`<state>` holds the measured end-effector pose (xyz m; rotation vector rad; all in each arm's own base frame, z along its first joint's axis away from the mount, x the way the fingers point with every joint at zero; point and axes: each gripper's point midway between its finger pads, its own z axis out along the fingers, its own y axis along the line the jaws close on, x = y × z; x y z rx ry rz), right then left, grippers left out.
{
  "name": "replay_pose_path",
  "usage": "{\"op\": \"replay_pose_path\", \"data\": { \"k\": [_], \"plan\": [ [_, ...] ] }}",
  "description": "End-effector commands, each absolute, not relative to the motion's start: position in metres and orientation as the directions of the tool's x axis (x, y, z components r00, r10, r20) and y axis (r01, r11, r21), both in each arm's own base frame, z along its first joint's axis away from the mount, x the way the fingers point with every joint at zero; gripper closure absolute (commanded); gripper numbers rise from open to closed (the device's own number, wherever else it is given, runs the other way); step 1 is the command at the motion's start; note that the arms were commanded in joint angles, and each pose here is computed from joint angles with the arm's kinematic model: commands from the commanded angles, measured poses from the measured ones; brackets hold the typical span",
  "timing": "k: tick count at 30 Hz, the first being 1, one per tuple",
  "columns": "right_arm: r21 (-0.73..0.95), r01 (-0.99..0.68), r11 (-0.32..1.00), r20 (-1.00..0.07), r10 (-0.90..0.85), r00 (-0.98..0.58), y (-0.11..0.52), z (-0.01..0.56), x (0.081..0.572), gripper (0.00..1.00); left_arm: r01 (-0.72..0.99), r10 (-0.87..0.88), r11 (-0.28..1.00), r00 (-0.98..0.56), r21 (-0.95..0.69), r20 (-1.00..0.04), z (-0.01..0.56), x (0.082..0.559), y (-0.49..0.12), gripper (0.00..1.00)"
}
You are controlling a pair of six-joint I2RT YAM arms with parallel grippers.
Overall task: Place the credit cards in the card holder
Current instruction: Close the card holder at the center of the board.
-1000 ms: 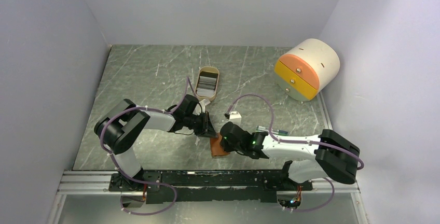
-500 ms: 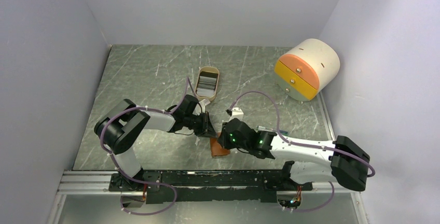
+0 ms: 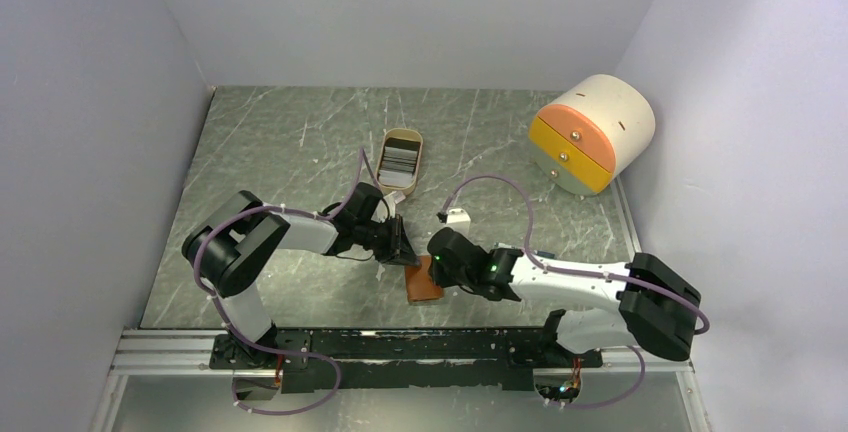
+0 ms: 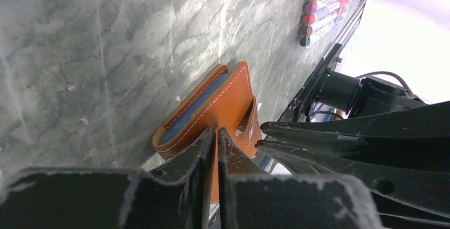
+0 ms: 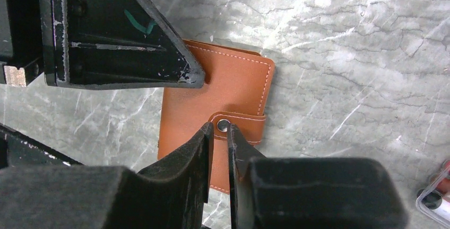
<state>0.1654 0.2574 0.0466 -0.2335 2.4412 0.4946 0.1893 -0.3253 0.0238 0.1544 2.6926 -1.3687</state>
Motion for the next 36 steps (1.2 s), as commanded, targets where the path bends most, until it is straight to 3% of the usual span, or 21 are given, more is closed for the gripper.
{"op": "replay_pose_path", "data": {
  "k": [1,36],
  "plan": [
    [0.289,-0.275,0.917,-0.625,-0.037,-0.780,0.257,0.048,0.171,0.80,0.125,0.059,0.638,-0.992,-0.759,-0.114,0.000,0.177,-0.314,0.86],
    [0.269,-0.295,0.917,-0.591,-0.084,-0.802,0.255,0.030,0.161,0.90,0.118,0.061,0.638,-0.993,-0.761,-0.103,-0.002,0.177,-0.316,0.86]
  ]
}}
